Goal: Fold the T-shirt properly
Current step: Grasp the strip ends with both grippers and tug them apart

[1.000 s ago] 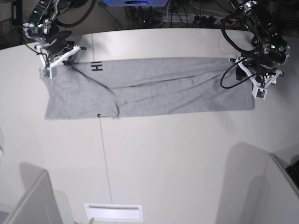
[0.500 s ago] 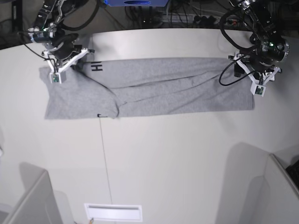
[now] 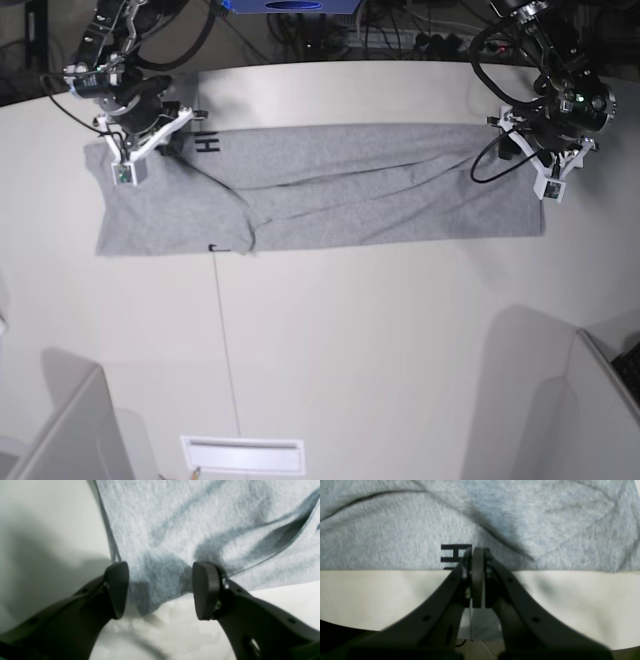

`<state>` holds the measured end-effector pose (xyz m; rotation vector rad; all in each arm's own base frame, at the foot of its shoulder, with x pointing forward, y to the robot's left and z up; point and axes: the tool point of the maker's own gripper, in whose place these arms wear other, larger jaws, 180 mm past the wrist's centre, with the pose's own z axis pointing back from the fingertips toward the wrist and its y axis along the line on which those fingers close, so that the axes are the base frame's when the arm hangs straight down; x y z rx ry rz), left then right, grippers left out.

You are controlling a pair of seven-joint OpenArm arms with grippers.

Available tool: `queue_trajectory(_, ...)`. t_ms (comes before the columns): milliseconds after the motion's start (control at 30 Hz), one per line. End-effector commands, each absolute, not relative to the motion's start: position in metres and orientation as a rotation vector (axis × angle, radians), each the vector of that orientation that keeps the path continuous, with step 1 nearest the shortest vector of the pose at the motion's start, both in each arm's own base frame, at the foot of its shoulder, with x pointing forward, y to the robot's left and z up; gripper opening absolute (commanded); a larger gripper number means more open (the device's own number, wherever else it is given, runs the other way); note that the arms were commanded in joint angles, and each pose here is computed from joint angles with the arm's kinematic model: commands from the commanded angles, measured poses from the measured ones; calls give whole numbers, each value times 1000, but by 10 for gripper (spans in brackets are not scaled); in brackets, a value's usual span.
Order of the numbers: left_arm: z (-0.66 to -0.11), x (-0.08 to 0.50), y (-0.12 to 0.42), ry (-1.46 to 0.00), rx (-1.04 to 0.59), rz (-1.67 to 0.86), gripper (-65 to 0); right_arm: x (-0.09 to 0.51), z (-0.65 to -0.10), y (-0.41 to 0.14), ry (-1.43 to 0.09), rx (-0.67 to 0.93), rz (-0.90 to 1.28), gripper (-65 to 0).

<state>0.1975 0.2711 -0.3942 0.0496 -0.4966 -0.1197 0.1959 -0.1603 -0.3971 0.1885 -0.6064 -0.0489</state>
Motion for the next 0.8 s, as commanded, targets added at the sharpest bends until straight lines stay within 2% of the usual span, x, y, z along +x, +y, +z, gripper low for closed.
queue_trajectory(0,-385,205,273,-535,59,-136,-262,201,-389,-163,-642,184,-46,-650)
queue_trajectory(333,-383,206,273,-538,64,-139,-263,223,-378,-163,-697,186,-40,-650)
queue_trajectory(633,-384,204,274,-535,66,-140,-272,212,-384,-162,-668,187,-44,-650)
queue_trajectory(700,-383,203,278,-538,73,-128,-336,212,-384,-162,-668,187,-44,-650)
queue_trajectory(767,-379,200,289,-547,91,-87,-431,211,-384,-162,-666,187,-44,-650)
